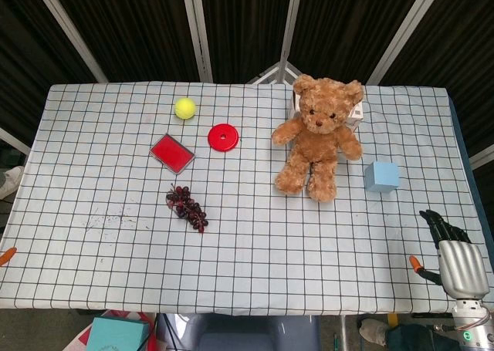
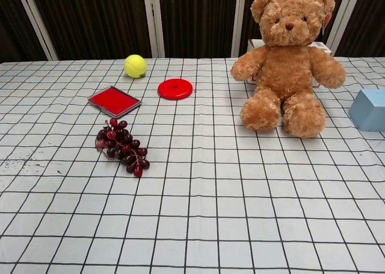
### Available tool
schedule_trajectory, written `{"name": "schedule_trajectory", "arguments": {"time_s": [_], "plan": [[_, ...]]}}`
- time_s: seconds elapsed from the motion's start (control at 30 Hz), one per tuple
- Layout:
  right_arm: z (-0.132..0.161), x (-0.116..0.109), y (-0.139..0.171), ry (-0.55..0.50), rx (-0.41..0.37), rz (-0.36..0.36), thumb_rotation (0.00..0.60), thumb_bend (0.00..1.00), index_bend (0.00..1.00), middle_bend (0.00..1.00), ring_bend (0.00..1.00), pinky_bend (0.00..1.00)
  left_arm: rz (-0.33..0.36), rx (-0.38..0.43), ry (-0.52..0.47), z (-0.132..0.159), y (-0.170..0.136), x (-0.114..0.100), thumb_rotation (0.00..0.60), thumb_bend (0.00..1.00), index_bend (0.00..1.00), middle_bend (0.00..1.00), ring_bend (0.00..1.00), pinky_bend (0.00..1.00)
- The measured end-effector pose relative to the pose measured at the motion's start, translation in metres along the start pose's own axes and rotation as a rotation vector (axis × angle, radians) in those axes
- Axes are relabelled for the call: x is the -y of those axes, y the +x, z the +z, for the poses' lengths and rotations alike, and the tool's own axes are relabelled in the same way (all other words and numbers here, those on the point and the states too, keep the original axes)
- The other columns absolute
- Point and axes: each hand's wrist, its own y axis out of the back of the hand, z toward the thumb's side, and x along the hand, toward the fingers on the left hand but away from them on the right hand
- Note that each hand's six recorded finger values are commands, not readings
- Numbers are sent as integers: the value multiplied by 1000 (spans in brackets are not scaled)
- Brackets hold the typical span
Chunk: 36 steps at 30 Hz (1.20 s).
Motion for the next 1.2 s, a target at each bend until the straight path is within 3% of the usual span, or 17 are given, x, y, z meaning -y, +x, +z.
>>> {"name": "schedule_trajectory", "arguments": {"time_s": [0.47, 0.87, 1.2], "plan": [[-3, -2, 0, -37, 17, -1, 600, 264, 139, 150, 238, 244, -11, 3, 13, 3, 0, 3, 600, 204, 234, 74, 19, 192], [-4, 6, -1, -76, 14, 40, 600, 264, 139, 151, 238, 244, -13, 15, 25, 8, -3, 5, 600, 203, 234, 74, 19, 192], [-2, 10, -14, -150, -5, 13, 600, 264, 140, 151, 242, 244, -21, 4, 25, 5, -1, 6, 600, 204, 234, 74, 19, 192]]}}
